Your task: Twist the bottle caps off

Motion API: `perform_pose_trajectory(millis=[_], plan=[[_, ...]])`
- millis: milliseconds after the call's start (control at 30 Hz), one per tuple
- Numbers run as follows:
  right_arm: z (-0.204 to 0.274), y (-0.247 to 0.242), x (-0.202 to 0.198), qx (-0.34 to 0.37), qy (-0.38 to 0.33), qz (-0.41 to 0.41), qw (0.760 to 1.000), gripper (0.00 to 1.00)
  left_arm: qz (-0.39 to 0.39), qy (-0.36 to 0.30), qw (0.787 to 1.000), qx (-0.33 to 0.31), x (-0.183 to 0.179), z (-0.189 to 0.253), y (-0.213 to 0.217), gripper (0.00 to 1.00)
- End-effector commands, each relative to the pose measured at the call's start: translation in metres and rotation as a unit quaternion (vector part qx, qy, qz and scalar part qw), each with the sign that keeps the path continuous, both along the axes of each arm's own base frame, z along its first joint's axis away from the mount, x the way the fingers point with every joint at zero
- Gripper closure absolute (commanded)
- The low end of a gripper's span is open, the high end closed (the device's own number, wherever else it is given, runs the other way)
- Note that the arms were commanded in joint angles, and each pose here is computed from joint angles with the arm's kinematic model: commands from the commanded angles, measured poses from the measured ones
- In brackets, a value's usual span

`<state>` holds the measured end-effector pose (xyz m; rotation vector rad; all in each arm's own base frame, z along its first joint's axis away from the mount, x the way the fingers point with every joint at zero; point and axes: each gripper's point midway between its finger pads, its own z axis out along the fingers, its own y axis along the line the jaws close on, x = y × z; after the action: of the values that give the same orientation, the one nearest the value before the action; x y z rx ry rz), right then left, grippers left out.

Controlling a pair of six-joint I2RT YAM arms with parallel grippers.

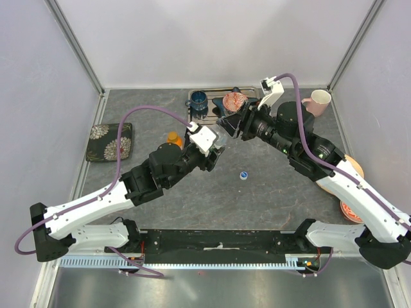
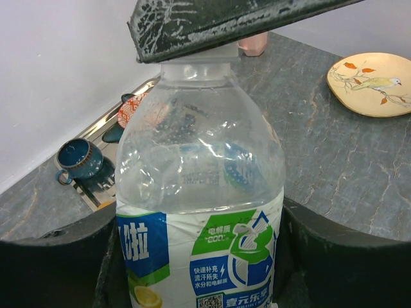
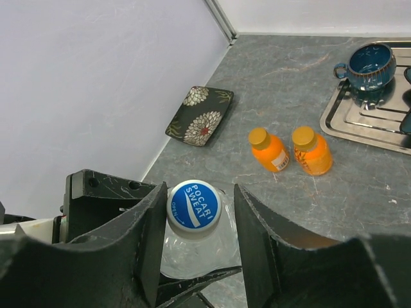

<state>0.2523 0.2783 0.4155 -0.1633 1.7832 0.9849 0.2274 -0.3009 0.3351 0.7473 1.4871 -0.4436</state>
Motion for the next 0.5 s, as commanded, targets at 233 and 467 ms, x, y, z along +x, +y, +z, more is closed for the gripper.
perform_pose_trajectory(millis=[233, 467], plan=[[0.010, -0.004, -0.001, 0.025, -0.025, -0.007, 0.999, 0.98, -0.011, -0.020, 0.999, -0.023, -0.002, 0.016, -0.005, 0.49], [0.006, -0.007, -0.010, 0.012, -0.054, 0.013, 0.998, 1.00, -0.125, -0.011, 0.991, -0.050, -0.038, 0.026, -0.025, 0.50]])
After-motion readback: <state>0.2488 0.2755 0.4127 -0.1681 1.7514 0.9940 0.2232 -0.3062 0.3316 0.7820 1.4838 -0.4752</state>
